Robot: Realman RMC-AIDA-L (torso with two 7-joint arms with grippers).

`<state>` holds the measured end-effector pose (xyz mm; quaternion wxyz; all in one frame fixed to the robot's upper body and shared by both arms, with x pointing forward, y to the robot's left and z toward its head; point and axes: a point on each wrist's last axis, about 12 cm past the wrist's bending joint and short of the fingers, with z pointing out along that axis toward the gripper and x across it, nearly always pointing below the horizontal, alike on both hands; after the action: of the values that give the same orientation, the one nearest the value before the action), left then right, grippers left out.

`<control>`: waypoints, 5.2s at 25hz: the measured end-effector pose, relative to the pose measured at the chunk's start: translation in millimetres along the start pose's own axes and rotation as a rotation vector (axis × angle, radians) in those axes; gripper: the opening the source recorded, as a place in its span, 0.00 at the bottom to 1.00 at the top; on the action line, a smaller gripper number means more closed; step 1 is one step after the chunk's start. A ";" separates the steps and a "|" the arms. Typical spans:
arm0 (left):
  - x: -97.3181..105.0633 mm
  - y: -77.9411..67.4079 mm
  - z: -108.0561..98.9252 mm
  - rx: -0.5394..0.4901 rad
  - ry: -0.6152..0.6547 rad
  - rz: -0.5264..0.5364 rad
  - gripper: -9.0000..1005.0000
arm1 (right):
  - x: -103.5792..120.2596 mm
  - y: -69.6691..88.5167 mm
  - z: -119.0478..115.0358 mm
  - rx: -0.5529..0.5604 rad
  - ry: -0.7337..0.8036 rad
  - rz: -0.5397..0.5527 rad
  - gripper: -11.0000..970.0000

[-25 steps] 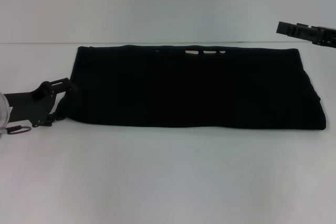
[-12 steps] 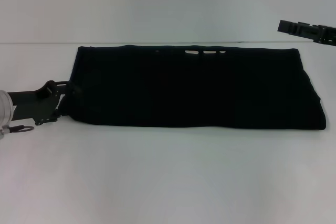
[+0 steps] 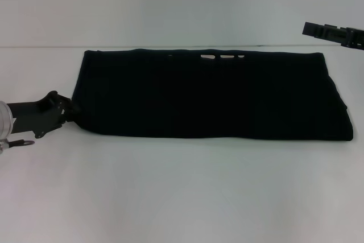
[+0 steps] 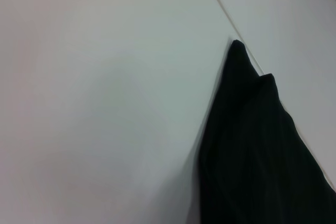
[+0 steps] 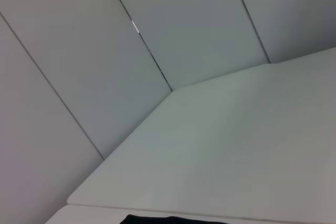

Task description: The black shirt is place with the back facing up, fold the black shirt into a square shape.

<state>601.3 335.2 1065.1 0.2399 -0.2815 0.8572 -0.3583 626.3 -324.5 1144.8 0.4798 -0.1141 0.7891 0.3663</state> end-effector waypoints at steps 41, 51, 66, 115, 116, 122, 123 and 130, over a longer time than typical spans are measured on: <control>-48.0 -0.6 -114.2 0.376 -0.304 0.267 0.09 | 11.3 7.5 25.4 0.044 -0.079 0.070 0.93; 66.5 -112.1 13.0 0.648 0.241 0.484 0.11 | 23.4 -29.7 -60.3 0.129 -0.188 0.130 0.93; 154.7 -90.4 35.4 0.939 0.259 0.530 0.20 | 15.8 -34.4 -62.5 0.142 -0.105 0.106 0.93; 62.5 -65.5 -11.7 0.635 0.056 1.453 0.95 | 73.4 43.7 95.4 0.110 0.427 0.410 0.92; 62.6 -65.4 -11.6 0.636 0.055 1.451 0.95 | 70.2 43.9 97.9 0.114 0.411 0.402 0.92; 61.2 -66.3 -11.1 0.632 0.037 1.445 0.95 | 53.6 55.5 112.9 0.074 0.376 0.373 0.92; 60.9 -66.3 -11.1 0.631 0.035 1.445 0.95 | 52.0 57.5 115.0 0.069 0.379 0.372 0.92; 59.4 -63.4 -10.7 0.610 0.023 1.437 0.95 | 55.3 58.7 116.7 0.078 0.392 0.378 0.92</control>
<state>571.3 264.4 1106.9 0.4709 0.4249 0.6954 -0.3378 645.2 -193.4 1094.2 0.2448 -0.0148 0.8878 0.3895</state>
